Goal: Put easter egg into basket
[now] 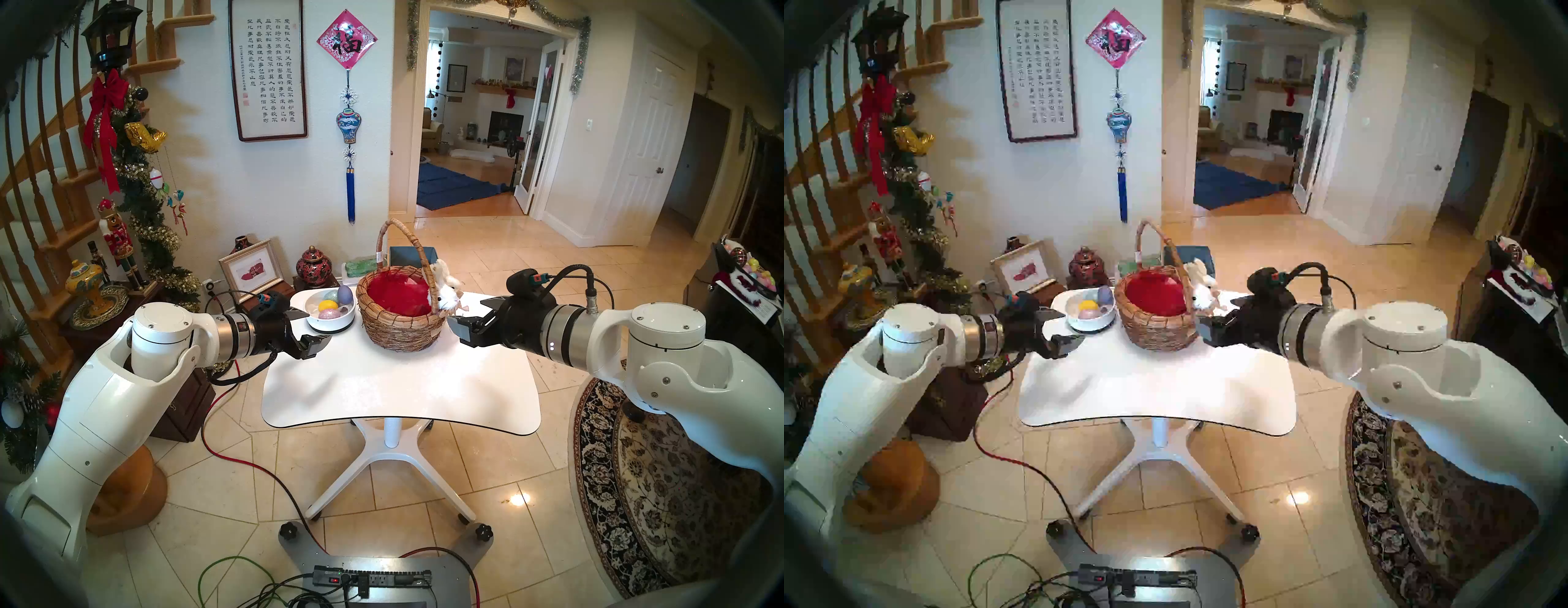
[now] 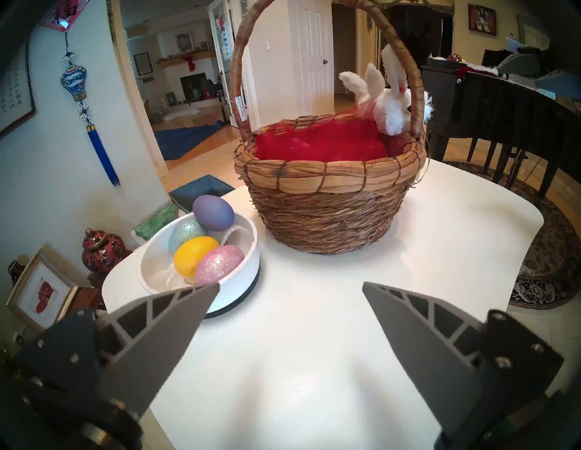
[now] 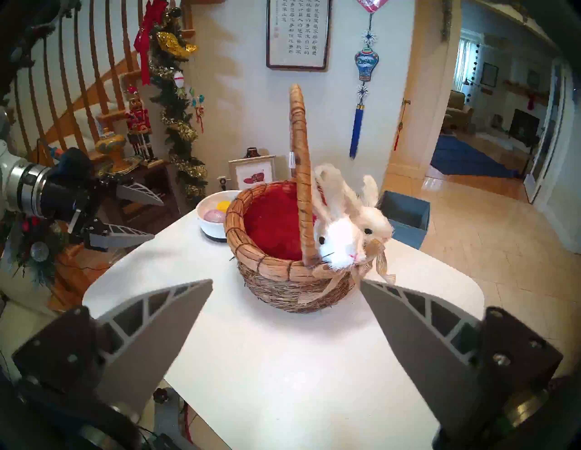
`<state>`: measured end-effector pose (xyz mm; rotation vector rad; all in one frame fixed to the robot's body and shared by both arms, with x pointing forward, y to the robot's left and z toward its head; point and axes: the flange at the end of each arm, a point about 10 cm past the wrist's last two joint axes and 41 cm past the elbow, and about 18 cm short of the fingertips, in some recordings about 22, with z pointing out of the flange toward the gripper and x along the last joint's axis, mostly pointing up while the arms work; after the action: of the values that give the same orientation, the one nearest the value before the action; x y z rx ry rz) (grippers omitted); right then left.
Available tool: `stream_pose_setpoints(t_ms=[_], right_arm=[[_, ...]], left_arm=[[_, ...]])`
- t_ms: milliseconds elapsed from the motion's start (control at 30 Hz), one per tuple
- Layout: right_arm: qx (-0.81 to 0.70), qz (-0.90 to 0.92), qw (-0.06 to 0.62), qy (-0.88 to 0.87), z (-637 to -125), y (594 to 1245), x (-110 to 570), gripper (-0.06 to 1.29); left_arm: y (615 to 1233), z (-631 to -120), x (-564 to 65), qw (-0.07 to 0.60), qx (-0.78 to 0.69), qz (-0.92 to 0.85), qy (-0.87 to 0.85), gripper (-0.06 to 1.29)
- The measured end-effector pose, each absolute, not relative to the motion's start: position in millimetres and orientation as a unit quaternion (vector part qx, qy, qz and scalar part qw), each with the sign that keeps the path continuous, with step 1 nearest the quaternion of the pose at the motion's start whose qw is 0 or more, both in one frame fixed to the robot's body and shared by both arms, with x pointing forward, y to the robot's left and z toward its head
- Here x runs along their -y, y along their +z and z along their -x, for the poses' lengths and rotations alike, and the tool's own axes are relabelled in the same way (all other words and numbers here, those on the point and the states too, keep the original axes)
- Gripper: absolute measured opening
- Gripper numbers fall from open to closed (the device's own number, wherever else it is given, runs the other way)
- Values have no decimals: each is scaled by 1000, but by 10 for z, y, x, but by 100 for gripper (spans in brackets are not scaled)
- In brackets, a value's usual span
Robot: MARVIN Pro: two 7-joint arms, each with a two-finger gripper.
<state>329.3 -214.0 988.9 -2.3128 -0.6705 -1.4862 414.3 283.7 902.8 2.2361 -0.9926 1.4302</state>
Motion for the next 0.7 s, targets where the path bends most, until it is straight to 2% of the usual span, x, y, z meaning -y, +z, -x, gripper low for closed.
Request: stream_pose_setpoints(t_ms=[700], right_arm=[[235, 808, 155, -518, -3292, 9890, 2144, 122]], left_arm=[[9028, -4143, -2837, 153, 346, -780, 499, 123]])
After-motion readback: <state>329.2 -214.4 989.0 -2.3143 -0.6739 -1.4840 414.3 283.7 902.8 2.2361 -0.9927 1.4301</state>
